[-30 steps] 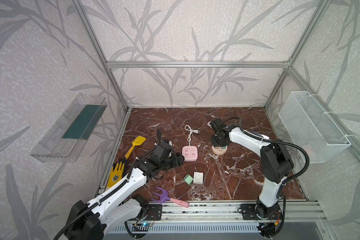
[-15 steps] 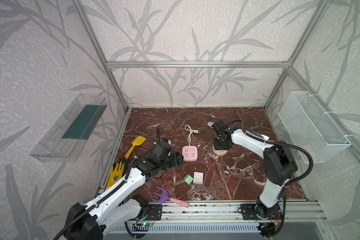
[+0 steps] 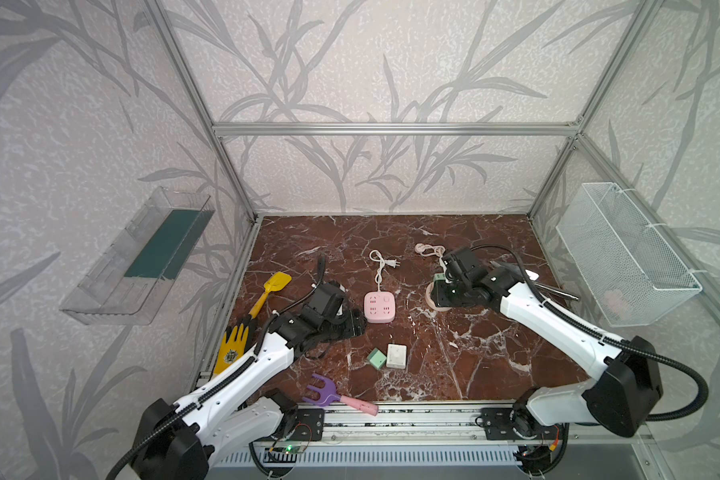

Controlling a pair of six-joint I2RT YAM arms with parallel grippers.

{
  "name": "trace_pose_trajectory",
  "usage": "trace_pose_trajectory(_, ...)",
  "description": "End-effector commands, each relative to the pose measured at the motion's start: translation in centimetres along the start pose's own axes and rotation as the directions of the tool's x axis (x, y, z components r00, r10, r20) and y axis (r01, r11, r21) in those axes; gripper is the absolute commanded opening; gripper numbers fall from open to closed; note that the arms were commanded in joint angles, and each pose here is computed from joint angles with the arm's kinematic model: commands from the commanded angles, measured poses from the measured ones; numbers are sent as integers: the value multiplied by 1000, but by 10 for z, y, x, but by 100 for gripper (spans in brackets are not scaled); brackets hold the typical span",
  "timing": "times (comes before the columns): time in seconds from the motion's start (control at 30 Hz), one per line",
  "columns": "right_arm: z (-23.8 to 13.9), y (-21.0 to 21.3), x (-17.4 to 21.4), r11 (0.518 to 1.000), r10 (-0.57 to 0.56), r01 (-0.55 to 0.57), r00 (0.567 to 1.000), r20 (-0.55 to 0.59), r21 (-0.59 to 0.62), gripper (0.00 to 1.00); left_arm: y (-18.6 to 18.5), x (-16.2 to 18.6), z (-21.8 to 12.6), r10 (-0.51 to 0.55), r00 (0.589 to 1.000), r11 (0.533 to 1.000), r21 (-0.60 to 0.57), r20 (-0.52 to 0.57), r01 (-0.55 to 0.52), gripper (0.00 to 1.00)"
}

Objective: Insert the plug
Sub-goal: 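Open the right gripper toward the white adapter while the left reaches forward, then lower the left gripper over the mint adapter while the right hovers nearby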

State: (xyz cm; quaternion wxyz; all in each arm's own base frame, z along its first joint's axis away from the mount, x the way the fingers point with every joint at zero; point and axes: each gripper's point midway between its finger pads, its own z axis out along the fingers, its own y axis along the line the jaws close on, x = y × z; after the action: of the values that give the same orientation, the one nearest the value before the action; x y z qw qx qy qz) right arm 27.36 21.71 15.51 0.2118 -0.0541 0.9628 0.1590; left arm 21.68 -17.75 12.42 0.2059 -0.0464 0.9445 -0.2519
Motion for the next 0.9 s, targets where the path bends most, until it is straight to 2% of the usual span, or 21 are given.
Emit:
trace_pose_trajectory(0.0, -1, 12, 27, 999, -43, 41, 998, -48, -31, 41, 5, 23, -1, 27, 997, 1000, 6, -67, -27, 76)
trace_pose_trajectory(0.13, 3, 20, 40, 996, -62, 58, 996, -69, -63, 40, 16, 41, -1, 40, 991, 999, -20, -129, -43, 76)
trace_pose_trajectory(0.27, 5, 31, 51, 992, -93, 85, 991, -93, -91, 39, 12, 56, 0, 16, 984, 1000, 25, -180, -12, 75)
trace_pose_trajectory(0.4, 12, 32, 61, 992, -94, 82, 988, -119, -101, 38, 4, 66, 3, 37, 980, 998, 65, -196, -25, 67)
trace_pose_trajectory(0.57, 13, 33, 61, 991, -84, 72, 990, -111, -110, 37, 15, 80, 7, 85, 968, 995, -25, -234, -94, 58)
trace_pose_trajectory(0.7, 11, 33, 60, 991, -86, 75, 991, -102, -107, 37, 20, 91, 14, 95, 954, 991, -60, -286, -116, 45)
trace_pose_trajectory(0.87, 11, 33, 58, 991, -88, 78, 992, -93, -107, 37, 12, 100, 24, 112, 935, 989, -49, -335, -137, 43)
